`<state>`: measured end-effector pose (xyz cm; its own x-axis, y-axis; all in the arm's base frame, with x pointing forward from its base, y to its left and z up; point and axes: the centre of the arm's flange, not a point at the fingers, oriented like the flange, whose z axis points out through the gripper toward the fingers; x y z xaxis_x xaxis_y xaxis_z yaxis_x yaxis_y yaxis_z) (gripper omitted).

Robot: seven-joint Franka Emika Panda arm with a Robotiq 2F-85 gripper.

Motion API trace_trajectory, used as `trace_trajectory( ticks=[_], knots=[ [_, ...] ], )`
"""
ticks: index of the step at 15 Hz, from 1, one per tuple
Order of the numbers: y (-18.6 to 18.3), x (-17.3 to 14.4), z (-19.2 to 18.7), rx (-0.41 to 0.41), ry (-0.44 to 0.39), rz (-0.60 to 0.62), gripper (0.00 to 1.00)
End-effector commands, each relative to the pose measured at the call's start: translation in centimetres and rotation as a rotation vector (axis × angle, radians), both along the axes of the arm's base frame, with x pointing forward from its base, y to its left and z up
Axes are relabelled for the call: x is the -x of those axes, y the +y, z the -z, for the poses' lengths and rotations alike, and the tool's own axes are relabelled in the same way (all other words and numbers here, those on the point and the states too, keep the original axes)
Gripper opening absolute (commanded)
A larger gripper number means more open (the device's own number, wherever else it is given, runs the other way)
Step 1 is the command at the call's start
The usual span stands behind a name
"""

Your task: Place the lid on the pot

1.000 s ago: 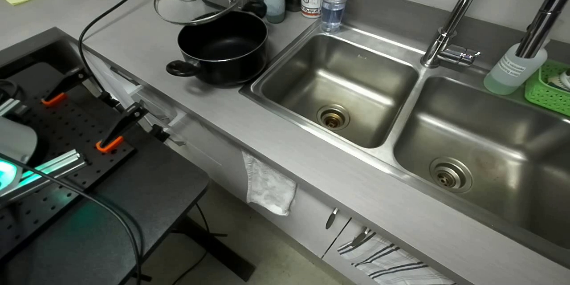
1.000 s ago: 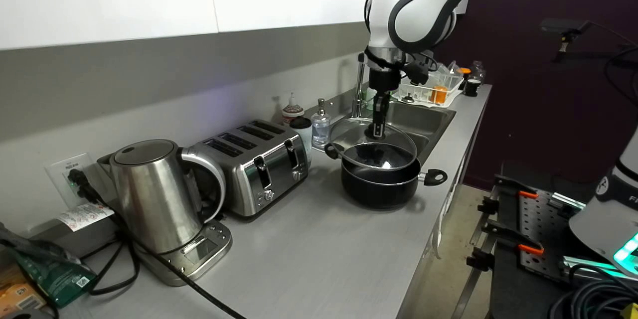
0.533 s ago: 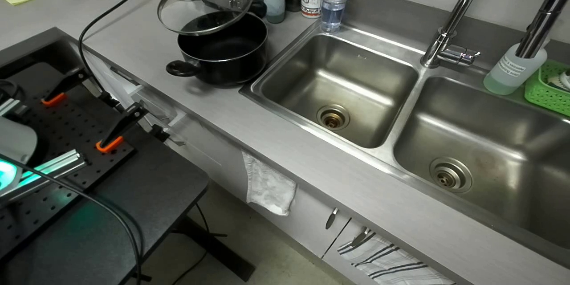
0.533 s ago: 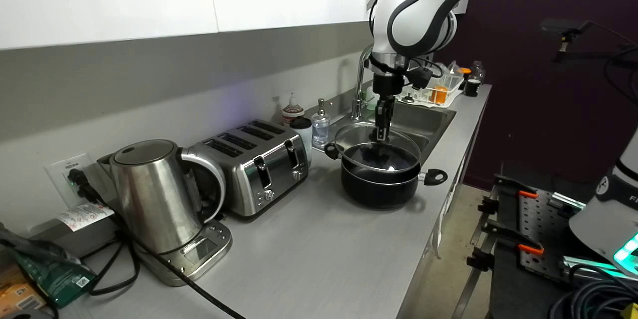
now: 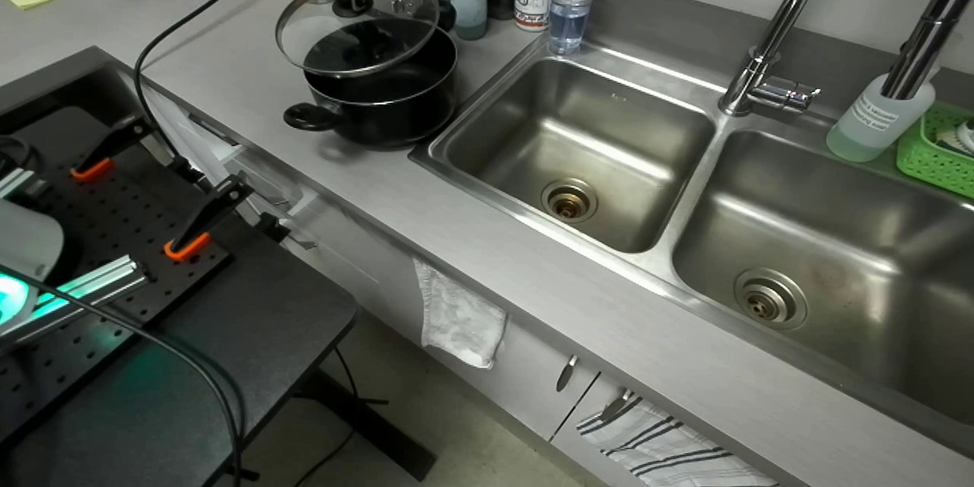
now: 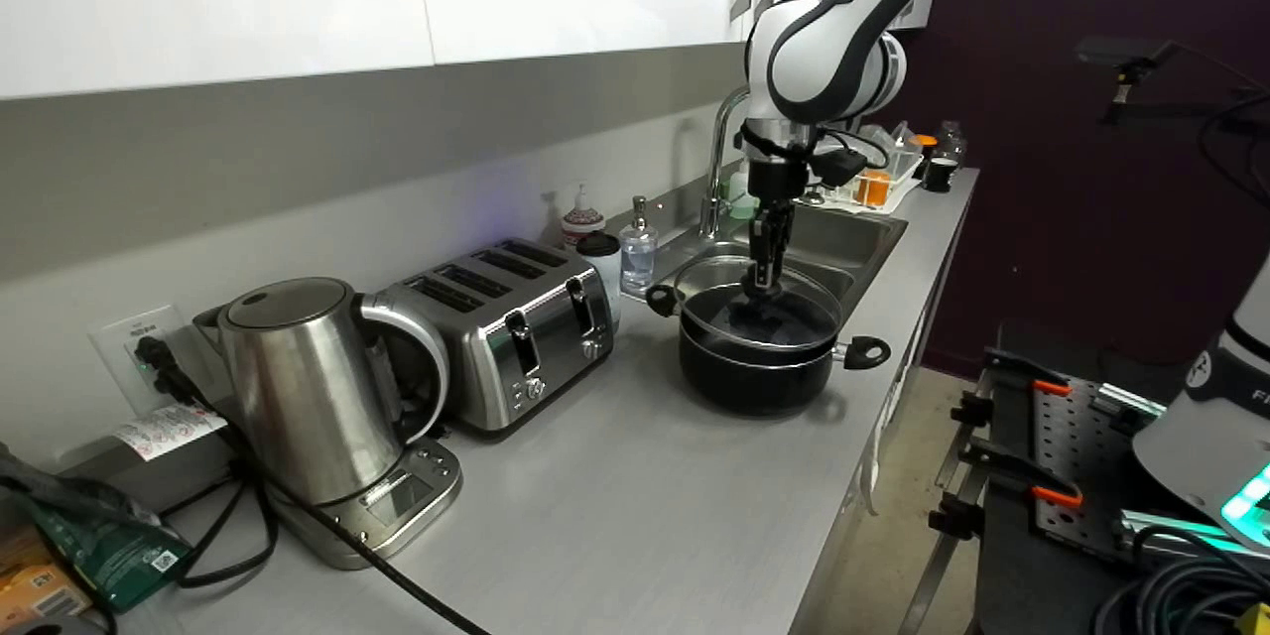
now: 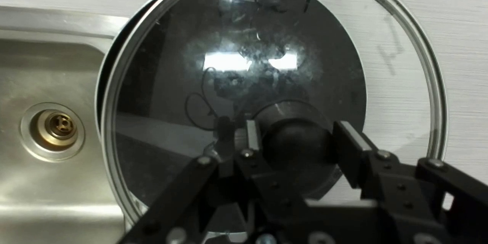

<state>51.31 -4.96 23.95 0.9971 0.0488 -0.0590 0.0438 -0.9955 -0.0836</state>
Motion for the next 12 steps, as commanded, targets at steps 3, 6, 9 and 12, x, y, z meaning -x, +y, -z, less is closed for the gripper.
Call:
trace_trajectory(
  ticks=[3,6,9,12],
  knots=[
    [-1.4,-1.7,-0.2,-0.043,0.012,0.047,0.24],
    [-1.6,-2.4,0.3,-0.053,0.032,0.057,0.24],
    [-1.8,-2.9,0.7,-0.059,0.050,0.064,0.24],
    [-2.0,-3.2,1.1,-0.065,0.068,0.067,0.24]
  ],
)
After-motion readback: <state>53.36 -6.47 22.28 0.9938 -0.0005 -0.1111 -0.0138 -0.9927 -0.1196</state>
